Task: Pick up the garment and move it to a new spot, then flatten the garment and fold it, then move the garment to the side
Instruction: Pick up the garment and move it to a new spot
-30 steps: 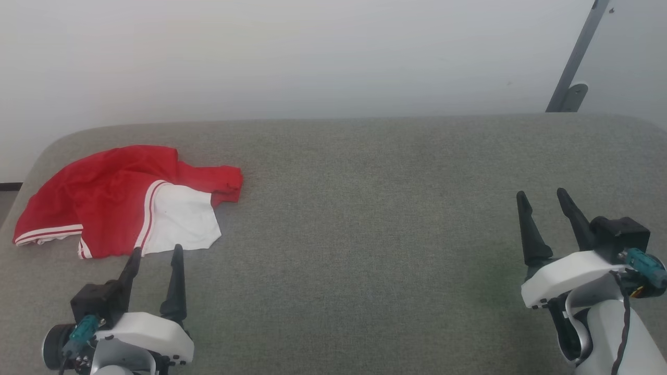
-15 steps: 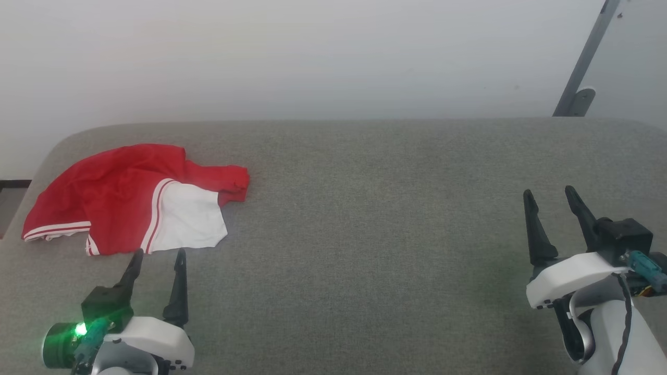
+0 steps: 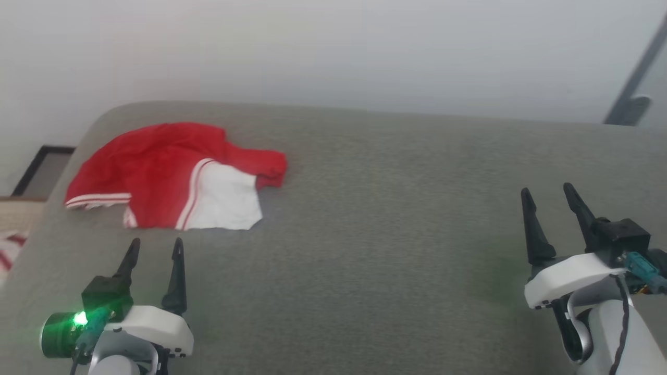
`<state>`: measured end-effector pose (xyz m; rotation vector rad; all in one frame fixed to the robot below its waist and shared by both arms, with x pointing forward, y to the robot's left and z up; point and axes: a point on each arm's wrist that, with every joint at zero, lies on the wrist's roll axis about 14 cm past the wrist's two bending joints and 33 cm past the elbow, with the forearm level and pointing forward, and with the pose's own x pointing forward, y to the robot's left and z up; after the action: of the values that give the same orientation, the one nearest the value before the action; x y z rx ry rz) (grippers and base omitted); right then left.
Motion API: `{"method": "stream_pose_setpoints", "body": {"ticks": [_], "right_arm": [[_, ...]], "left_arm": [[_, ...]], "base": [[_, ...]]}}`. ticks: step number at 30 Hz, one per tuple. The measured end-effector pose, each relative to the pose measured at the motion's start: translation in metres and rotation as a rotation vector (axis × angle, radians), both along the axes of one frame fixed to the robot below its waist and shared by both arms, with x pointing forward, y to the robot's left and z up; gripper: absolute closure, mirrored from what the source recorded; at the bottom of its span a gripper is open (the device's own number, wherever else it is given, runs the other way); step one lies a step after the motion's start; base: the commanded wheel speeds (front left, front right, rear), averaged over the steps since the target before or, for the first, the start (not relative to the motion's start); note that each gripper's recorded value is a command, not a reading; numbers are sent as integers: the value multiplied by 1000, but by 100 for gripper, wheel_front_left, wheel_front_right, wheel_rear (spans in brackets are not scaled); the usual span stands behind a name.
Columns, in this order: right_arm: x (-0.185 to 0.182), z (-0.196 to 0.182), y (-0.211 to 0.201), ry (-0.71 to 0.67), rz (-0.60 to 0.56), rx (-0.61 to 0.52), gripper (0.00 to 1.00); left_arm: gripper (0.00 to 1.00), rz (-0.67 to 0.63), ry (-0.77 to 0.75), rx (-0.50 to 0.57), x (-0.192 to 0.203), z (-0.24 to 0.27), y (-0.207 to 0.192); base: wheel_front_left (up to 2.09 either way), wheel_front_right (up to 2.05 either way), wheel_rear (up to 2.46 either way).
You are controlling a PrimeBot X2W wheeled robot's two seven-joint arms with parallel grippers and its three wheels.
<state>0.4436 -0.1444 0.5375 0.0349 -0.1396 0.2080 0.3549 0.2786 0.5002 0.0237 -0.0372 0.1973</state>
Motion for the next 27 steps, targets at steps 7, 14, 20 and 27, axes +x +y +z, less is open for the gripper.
{"method": "stream_pose_setpoints", "body": {"ticks": [7, 14, 20, 27], "right_arm": [[13, -9, 75, 21, 190, 4, 0], [11, -17, 161, 47, 402, 23, 0], [-10, -17, 236, 58, 604, 36, 0], [-24, -17, 274, 70, 720, 40, 0]], "left_arm": [[0, 131, 13, -19, -31, -5, 34], [0, 304, 18, -34, -81, -8, 71], [0, 488, 7, -48, -138, -8, 102], [0, 582, -6, -59, -164, -7, 112]], "base": [[0, 0, 0], [0, 0, 0], [0, 0, 0], [0, 0, 0]]}}
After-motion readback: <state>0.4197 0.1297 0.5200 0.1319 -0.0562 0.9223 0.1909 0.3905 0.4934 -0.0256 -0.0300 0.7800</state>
